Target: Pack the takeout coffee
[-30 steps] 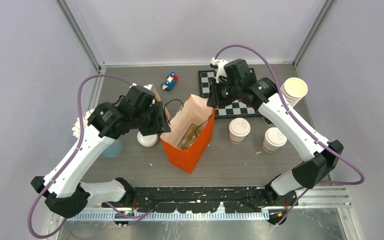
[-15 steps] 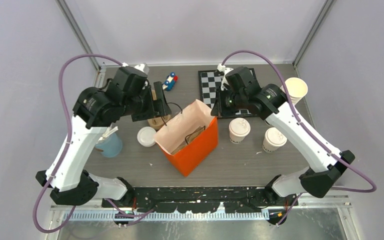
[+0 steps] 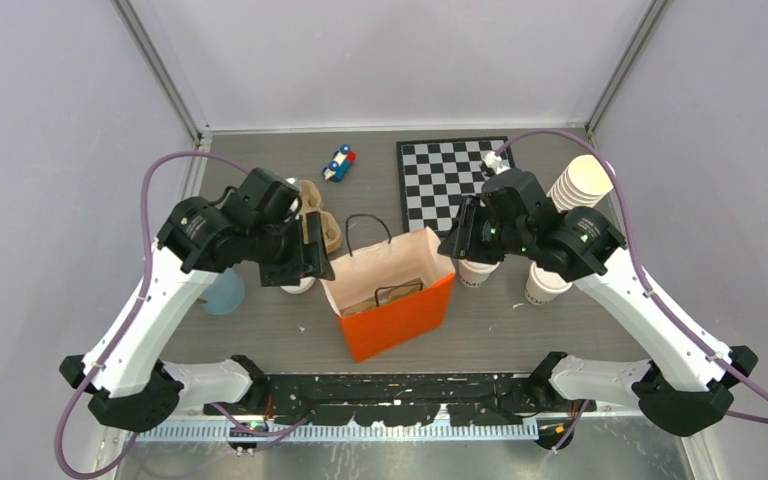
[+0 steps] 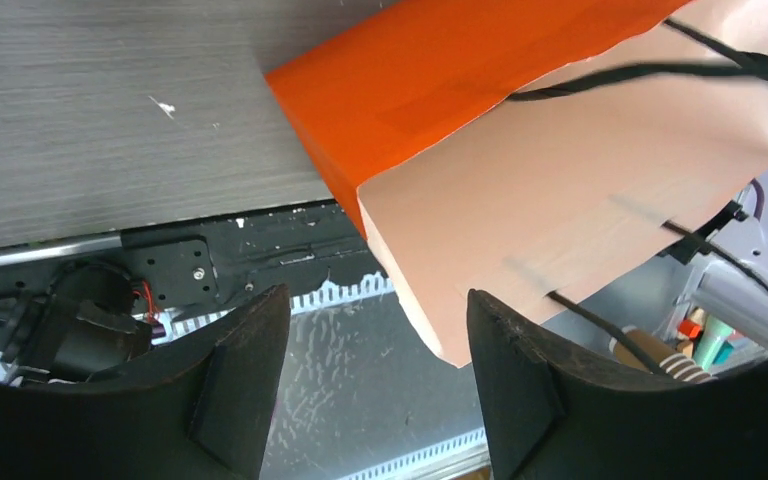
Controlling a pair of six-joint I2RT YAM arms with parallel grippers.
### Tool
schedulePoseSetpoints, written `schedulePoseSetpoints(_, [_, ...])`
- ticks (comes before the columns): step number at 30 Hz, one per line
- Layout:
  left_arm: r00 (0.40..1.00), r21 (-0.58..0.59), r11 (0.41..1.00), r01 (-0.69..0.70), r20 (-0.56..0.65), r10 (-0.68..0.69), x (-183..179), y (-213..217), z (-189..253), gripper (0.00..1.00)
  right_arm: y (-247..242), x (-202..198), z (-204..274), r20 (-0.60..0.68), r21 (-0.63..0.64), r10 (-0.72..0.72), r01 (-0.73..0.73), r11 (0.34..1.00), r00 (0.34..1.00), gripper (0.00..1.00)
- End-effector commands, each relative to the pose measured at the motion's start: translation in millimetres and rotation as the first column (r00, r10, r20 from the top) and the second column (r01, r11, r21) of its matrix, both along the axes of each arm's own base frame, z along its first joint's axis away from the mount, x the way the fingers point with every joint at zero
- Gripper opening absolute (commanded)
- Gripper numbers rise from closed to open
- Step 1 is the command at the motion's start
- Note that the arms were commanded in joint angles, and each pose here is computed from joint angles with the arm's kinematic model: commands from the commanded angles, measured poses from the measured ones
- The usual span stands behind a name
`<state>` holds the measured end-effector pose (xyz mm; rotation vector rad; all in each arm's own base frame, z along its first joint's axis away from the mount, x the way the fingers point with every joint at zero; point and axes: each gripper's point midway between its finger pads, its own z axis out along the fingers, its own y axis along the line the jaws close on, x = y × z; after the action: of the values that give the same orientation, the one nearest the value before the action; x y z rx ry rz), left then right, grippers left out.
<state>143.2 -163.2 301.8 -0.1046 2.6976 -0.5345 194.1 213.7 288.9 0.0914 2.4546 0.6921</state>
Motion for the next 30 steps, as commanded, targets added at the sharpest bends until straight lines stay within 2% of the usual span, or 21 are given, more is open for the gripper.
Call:
schedulePoseSetpoints(1, [1.0,-0.1,0.995,0.03,-0.003,-0.031,1,-19,6,0.65,0,7,37,0.145,-0.014,0.081,-0.08,0.997,0.986,0.48])
schedulePoseSetpoints(6, [0.998,-0.082,0.996,0.042,-0.038,-0.045,4,-25,-4,0.6,-3,22,58,0.269,-0.169,0.234,-0.193,0.966,0.934,0.67])
schedulePoseSetpoints(10, [0.995,-0.063,0.996,0.065,-0.07,-0.07,2,-26,-18,0.56,8,26,42,0.24,-0.265,0.376,-0.313,0.912,0.895,0.73])
schedulePoseSetpoints(14, [0.993,-0.06,0.993,0.099,-0.056,-0.103,7,-31,-25,0.48,10,31,19,0.167,-0.33,0.434,-0.364,0.871,0.885,0.73])
schedulePoseSetpoints(16, [0.991,-0.062,0.99,0.128,-0.034,-0.13,12,-34,-25,0.41,12,34,11,0.151,-0.344,0.438,-0.368,0.864,0.886,0.73])
schedulePoseSetpoints(20, [0.982,-0.013,0.983,0.186,0.025,-0.185,23,-33,-28,0.34,18,43,-1,0.14,-0.363,0.445,-0.372,0.854,0.885,0.72])
schedulePoseSetpoints(27, [0.962,0.013,0.967,0.256,0.097,-0.256,36,-38,-25,0.31,18,60,-11,0.179,-0.41,0.431,-0.331,0.85,0.884,0.65])
schedulePoseSetpoints(30, [0.955,0.038,0.965,0.258,0.14,-0.261,41,-34,-24,0.31,21,64,-12,0.189,-0.409,0.428,-0.325,0.853,0.884,0.58])
